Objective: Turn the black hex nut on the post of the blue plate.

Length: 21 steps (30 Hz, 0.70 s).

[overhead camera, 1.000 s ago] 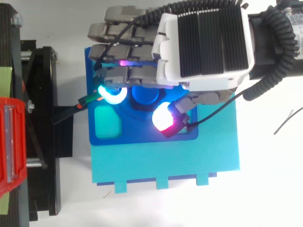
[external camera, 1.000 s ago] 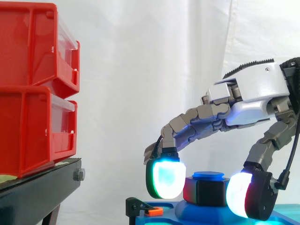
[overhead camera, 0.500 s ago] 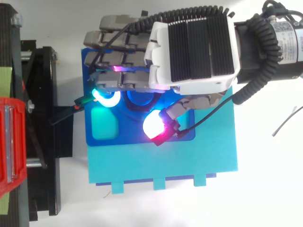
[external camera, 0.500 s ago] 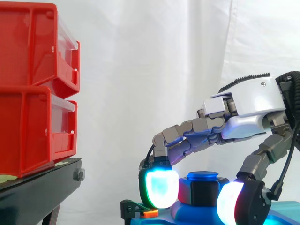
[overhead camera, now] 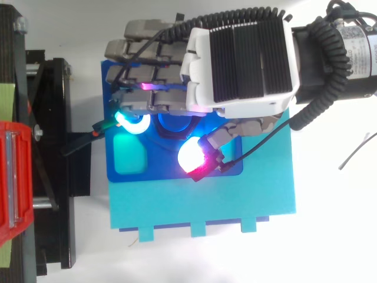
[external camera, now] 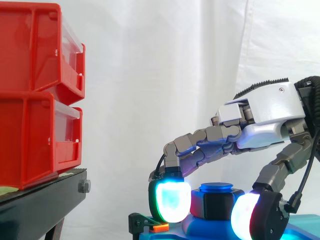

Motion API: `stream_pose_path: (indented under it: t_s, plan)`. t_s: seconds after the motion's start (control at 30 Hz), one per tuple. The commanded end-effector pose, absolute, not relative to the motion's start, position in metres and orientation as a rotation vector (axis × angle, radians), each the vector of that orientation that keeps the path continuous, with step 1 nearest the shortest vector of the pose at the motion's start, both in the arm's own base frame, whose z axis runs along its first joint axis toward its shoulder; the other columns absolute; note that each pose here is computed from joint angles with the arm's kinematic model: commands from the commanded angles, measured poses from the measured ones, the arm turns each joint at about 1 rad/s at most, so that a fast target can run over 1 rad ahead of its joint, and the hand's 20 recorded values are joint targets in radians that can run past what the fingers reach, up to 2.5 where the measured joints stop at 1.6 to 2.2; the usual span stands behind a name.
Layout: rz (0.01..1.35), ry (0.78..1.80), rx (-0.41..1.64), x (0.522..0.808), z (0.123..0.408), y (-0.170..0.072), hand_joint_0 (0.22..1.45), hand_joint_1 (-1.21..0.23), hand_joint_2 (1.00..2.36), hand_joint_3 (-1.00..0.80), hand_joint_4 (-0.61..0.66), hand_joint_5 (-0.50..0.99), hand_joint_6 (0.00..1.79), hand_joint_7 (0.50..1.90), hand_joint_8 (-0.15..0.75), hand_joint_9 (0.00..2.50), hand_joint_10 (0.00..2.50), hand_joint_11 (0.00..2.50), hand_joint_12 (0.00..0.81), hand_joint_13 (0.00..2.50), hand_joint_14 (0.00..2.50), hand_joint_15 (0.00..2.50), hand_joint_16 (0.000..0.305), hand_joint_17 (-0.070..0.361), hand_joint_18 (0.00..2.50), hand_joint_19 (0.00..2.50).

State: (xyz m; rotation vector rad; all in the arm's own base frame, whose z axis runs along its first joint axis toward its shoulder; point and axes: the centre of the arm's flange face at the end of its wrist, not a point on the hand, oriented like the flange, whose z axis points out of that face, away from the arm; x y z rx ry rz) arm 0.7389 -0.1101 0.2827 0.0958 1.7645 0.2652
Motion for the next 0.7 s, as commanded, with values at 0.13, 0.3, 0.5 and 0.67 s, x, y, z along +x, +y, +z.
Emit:
stream_pose_path:
  t_s: [0.13, 0.3, 0.5, 0.67]
  plan:
    - [0.27, 1.754, 0.09, 0.742, 0.292, -0.11, 0.47, -0.71, 1.0, -0.5, 0.24, -0.18, 0.5, 1.08, 0.286, 0.33, 0.0, 0.03, 0.402, 0.18, 0.0, 0.0, 0.057, 0.128, 0.16, 0.05]
    - [0.272, 1.764, 0.088, 0.742, 0.301, -0.108, 0.44, -0.68, 1.0, -0.5, 0.24, -0.19, 0.5, 1.08, 0.286, 0.29, 0.0, 0.05, 0.407, 0.14, 0.0, 0.0, 0.059, 0.132, 0.12, 0.08]
    - [0.264, 1.795, 0.081, 0.743, 0.324, -0.104, 0.44, -0.66, 1.0, -0.5, 0.25, -0.19, 0.5, 1.07, 0.29, 0.28, 0.0, 0.04, 0.41, 0.14, 0.0, 0.0, 0.059, 0.134, 0.11, 0.08]
    - [0.261, 1.81, 0.074, 0.743, 0.343, -0.102, 0.43, -0.64, 1.0, -0.5, 0.25, -0.19, 0.5, 1.07, 0.292, 0.28, 0.0, 0.05, 0.412, 0.14, 0.0, 0.0, 0.06, 0.134, 0.11, 0.09]
